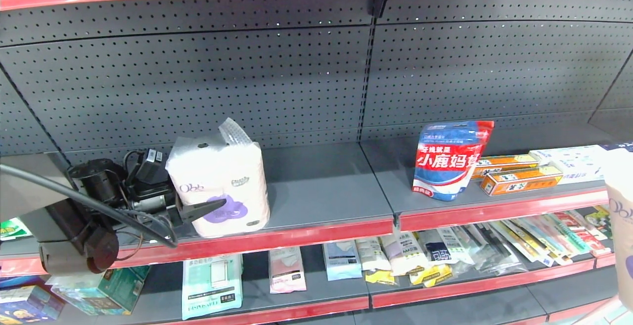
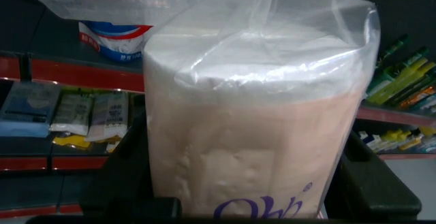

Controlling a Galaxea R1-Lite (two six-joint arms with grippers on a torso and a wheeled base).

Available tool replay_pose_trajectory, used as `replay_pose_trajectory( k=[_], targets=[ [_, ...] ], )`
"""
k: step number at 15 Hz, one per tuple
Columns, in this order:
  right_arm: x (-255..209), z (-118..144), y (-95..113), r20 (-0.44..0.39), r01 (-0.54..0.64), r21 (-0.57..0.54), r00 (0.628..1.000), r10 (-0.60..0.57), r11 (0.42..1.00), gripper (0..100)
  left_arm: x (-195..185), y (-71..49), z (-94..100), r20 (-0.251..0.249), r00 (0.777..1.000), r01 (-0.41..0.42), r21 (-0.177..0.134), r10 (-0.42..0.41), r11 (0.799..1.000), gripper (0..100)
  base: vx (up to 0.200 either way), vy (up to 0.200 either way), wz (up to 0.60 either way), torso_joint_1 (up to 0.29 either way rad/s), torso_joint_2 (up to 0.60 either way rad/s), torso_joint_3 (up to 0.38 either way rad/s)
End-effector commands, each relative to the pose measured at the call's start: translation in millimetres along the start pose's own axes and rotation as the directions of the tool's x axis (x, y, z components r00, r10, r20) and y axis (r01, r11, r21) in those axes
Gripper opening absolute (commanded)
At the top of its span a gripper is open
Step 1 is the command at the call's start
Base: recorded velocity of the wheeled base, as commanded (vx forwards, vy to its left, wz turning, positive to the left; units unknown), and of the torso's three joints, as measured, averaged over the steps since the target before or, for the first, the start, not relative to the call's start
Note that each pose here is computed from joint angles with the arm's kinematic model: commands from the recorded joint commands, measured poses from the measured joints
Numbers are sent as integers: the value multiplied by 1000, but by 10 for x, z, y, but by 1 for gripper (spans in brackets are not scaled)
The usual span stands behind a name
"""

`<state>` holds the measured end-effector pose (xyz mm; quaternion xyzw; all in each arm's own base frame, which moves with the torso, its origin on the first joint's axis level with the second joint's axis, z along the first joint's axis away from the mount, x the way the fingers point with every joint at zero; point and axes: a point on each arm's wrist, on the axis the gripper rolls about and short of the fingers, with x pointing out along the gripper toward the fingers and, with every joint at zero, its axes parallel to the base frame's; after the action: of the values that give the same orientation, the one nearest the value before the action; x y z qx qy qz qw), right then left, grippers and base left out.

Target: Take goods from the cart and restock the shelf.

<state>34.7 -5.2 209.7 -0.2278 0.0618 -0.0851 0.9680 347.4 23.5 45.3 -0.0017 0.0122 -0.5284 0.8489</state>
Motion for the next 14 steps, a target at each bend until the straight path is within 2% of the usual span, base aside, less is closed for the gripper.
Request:
replay_pose_trajectory(
  k=[1, 3, 4, 9, 14],
  targets=[
    [-2, -3, 1, 0, 1, -1, 1000, -1, 1000, 0, -27, -59, 24, -1, 1000, -3, -4, 3, 1000, 100, 0, 0, 0, 0, 0, 0],
    [0, -11, 5, -3, -1, -1, 1000, 1, 1000, 0, -55, -139, 93, -1, 1000, -4, -32, 4, 999, 100, 0, 0, 0, 0, 0, 0],
    [1, -15, 7, -4, -1, -1, 1000, 1, 1000, 0, -69, -162, 159, 5, 1000, -6, -33, 6, 999, 100, 0, 0, 0, 0, 0, 0],
    [10, -60, 31, -19, -9, -3, 1000, 9, 1000, 0, -152, -192, 409, 31, 999, -41, 15, 41, 999, 100, 0, 0, 0, 0, 0, 0],
    [12, -100, 51, -31, -15, -3, 999, 15, 1000, 0, -205, -254, 784, 78, 994, -72, 7, 71, 997, 100, 0, 0, 0, 0, 0, 0]
  ],
)
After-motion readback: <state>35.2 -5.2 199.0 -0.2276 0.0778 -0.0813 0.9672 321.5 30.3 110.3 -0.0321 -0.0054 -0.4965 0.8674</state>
